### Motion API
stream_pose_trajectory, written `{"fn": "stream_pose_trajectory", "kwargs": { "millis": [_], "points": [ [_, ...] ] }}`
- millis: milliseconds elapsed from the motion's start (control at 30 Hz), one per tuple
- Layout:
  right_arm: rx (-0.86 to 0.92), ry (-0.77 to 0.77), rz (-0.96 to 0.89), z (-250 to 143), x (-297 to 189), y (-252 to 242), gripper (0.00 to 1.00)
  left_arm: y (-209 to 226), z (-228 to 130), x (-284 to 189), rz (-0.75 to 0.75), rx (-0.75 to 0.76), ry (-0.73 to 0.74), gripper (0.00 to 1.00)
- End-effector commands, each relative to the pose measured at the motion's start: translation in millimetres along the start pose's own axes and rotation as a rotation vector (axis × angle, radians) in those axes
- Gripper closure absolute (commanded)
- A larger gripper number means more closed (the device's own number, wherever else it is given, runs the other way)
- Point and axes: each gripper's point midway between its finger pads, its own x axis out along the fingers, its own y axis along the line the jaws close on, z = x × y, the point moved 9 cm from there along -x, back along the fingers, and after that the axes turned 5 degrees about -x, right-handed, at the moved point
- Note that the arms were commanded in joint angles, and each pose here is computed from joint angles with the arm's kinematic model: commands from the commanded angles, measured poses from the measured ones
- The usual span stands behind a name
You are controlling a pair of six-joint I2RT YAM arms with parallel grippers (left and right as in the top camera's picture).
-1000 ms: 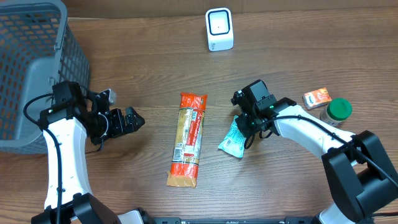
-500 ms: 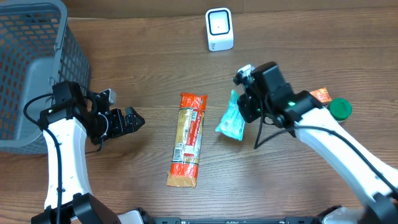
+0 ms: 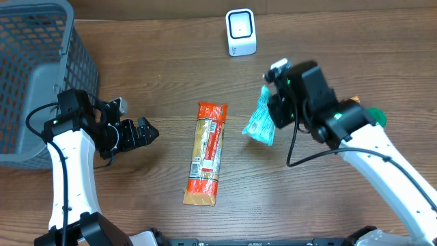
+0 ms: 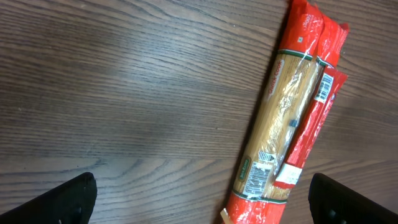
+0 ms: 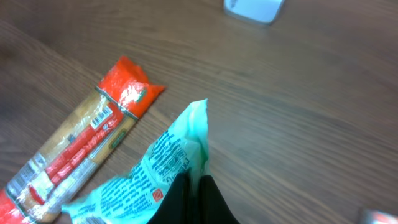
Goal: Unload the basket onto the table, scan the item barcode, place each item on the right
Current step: 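Carry the teal bag with the right gripper to the white scanner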
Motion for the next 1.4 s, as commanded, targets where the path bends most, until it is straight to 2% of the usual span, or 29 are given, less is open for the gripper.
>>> {"fn": "stream_pose_trajectory", "kwargs": {
  "millis": [0, 100, 200, 333, 467, 567, 800, 933, 1033, 1267, 1367],
  "points": [
    [0.036, -0.133, -0.088, 57, -45, -11, 0.97, -2, 1, 2, -0.016, 0.021, 0.002, 0.01],
    [0.039, -0.075, -0.146, 88, -58, -18, 0.97, -2, 1, 2, -0.016, 0.022, 0.002, 0.00],
    [0.037, -0.019, -0.196, 116, -52, -24, 0.97, -2, 1, 2, -0.016, 0.022, 0.002, 0.01],
    [0.013, -0.055, -0.275, 147, -27, -28, 0.97, -2, 1, 2, -0.016, 0.022, 0.002, 0.00],
    [-0.100, -0.098, -0.427, 166, 6, -35, 0.97, -2, 1, 2, -0.016, 0.022, 0.002, 0.00],
    [-0.165, -0.110, -0.495, 173, 36, -40, 0.97, -2, 1, 2, -0.016, 0.021, 0.002, 0.00],
    [-0.063, -0.234, -0.808, 192, 88, -63, 0.97, -2, 1, 2, -0.016, 0.021, 0.002, 0.00],
    [0.008, -0.332, -0.940, 199, 115, -56, 0.96, -2, 1, 2, -0.016, 0.022, 0.002, 0.00],
    [0.000, -0.347, -1.047, 197, 137, -49, 0.96, -2, 1, 2, -0.016, 0.022, 0.002, 0.00],
    [-0.262, -0.271, -1.171, 186, 200, -32, 0.96, -2, 1, 2, -0.016, 0.022, 0.002, 0.00],
    [-0.319, -0.252, -1.195, 180, 216, -29, 0.96, -2, 1, 2, -0.016, 0.022, 0.002, 0.00]
  ]
}}
